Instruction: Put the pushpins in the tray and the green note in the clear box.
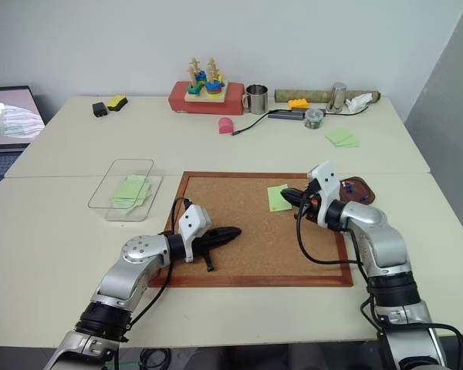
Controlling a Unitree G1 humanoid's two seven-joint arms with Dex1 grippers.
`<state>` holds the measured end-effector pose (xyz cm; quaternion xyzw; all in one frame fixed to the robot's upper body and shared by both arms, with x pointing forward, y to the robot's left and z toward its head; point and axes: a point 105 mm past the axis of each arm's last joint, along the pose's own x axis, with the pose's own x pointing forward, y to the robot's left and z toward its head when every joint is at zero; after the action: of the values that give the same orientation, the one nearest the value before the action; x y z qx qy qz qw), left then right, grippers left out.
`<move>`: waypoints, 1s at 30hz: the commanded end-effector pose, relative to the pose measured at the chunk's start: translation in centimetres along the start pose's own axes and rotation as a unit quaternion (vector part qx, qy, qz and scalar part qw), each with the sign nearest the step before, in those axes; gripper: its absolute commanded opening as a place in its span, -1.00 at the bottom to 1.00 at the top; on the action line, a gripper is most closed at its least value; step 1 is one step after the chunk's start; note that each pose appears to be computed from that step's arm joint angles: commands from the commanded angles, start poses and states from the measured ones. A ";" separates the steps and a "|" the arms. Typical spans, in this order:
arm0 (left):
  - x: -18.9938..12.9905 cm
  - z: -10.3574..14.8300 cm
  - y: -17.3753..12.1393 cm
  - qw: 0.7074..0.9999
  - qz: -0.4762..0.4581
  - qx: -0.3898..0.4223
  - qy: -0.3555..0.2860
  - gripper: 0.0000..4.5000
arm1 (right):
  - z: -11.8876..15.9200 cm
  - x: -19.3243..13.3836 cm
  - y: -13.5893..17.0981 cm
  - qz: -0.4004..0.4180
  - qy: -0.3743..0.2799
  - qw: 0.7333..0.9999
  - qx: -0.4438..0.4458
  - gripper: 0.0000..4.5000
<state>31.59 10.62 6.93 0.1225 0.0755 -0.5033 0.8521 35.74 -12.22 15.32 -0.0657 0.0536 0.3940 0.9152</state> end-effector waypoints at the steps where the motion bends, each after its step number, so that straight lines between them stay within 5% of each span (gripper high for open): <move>1: -0.1 -3.3 -1.4 0.998 -0.017 -0.033 0.054 -1.00 | 0.2 -3.5 -3.9 -0.085 0.042 0.992 -0.089 -0.98; 10: -0.1 -3.4 -1.4 0.998 -0.020 -0.029 0.057 -1.00 | -2.4 -7.6 -9.2 -0.202 0.146 0.951 -0.184 -0.98; 19: 0.1 -3.3 -1.2 0.998 -0.022 -0.026 0.056 -1.00 | -3.9 -7.5 -11.0 -0.242 0.162 0.940 -0.176 -0.98; 30: -0.1 -3.4 -1.2 0.998 -0.018 -0.027 0.057 -1.00 | -3.6 -7.3 -11.4 -0.245 0.149 0.944 -0.164 -0.05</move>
<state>31.67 10.66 6.94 0.1266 0.0724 -0.5044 0.8511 38.52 -25.62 11.65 -0.2820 0.1386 0.1537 0.9368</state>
